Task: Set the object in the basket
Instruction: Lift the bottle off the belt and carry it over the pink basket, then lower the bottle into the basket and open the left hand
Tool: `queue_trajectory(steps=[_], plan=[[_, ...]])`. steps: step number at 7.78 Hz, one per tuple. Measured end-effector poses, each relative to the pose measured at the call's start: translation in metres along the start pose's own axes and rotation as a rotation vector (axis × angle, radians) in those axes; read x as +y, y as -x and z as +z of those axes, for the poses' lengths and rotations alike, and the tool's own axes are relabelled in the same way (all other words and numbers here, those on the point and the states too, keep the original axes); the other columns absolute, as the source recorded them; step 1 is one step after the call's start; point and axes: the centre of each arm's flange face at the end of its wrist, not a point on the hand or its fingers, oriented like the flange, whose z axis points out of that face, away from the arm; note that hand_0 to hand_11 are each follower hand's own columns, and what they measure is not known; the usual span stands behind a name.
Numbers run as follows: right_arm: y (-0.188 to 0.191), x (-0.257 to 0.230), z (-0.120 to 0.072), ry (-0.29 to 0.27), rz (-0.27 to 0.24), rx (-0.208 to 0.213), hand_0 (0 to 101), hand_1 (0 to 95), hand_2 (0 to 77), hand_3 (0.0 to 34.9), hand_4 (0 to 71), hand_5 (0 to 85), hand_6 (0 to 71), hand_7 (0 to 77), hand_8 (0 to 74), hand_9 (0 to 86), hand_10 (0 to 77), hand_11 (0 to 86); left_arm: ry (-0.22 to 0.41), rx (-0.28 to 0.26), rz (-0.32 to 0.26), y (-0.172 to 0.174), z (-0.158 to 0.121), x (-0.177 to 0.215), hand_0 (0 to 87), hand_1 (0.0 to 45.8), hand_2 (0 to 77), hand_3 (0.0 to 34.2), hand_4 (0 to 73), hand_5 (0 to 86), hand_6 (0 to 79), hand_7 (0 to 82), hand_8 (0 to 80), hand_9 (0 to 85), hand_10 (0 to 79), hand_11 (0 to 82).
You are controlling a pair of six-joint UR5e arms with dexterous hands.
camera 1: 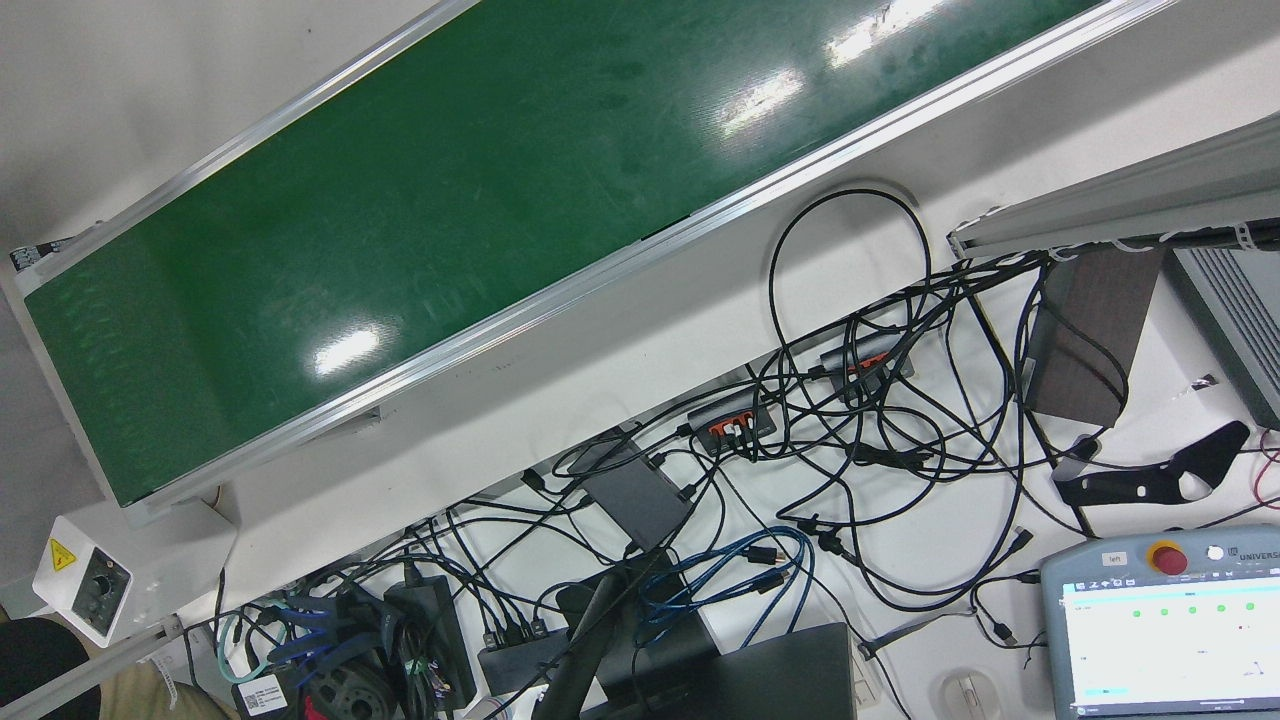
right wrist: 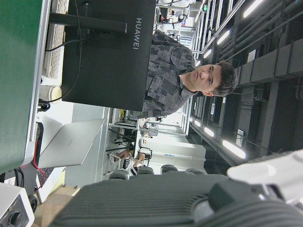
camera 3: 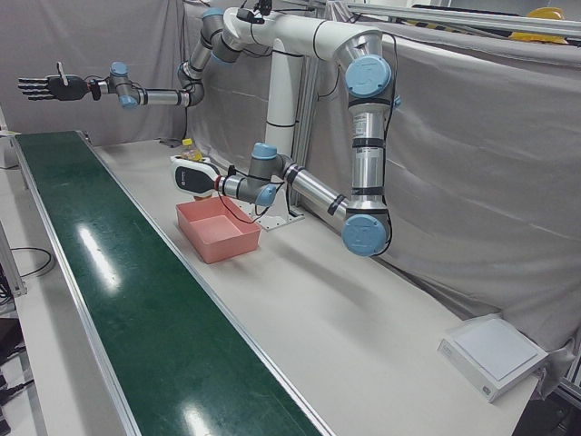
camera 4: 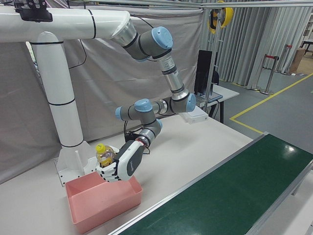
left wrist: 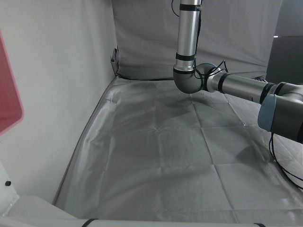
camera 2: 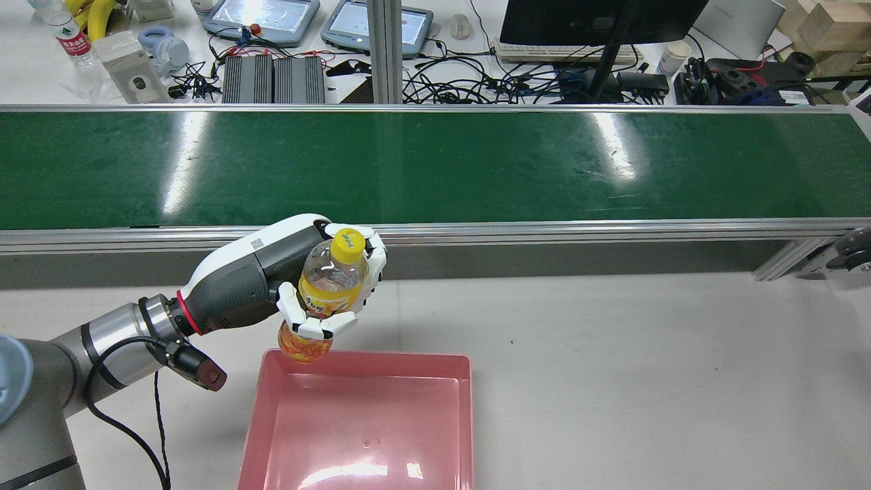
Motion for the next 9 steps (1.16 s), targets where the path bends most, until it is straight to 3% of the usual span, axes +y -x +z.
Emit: queue_trajectory(steps=[2,7,8,9], plan=[[0.0,0.0,0.0,0.0,-0.001,0.0,0,0.0,0.5,0.0,0.0,0.0,0.0,0.5,0.0,0.0,0.0,0.0,0.005,-0.032,0.001,0.015,-0.015,0.009,57.7,7.6,51.3,0.0,39.3,59.5,56.7,60.5,61.1,63.3,58.4,60.0],[0.0,0.0,0.0,0.0,0.0,0.0,0,0.0,0.5,0.0,0.0,0.0,0.0,0.5,0.0,0.0,0.0,0.0,0.0,-0.092,-0.005,0.036,-0.036,0.026,57.0,7.6,51.3,0.0,38.7,59.5,56.7,60.5,61.1,63.3,60.0,59.5],[0.0,0.0,0.0,0.0,0.0,0.0,0,0.0,0.5,0.0,0.0,0.0,0.0,0.5,0.0,0.0,0.0,0.0,-0.001,-0.098,-0.005,0.033,-0.041,0.033,57.0,7.6,51.3,0.0,39.8,55.1,54.0,61.1,61.1,63.3,59.4,60.0],[0.0,0.0,0.0,0.0,0.0,0.0,0,0.0,0.5,0.1,0.0,0.0,0.0,0.5,0.0,0.0,0.0,0.0,-0.006,-0.107,-0.007,0.031,-0.051,0.036,57.0,8.7,51.3,0.0,36.5,44.7,46.9,56.7,61.1,63.3,51.8,63.3]])
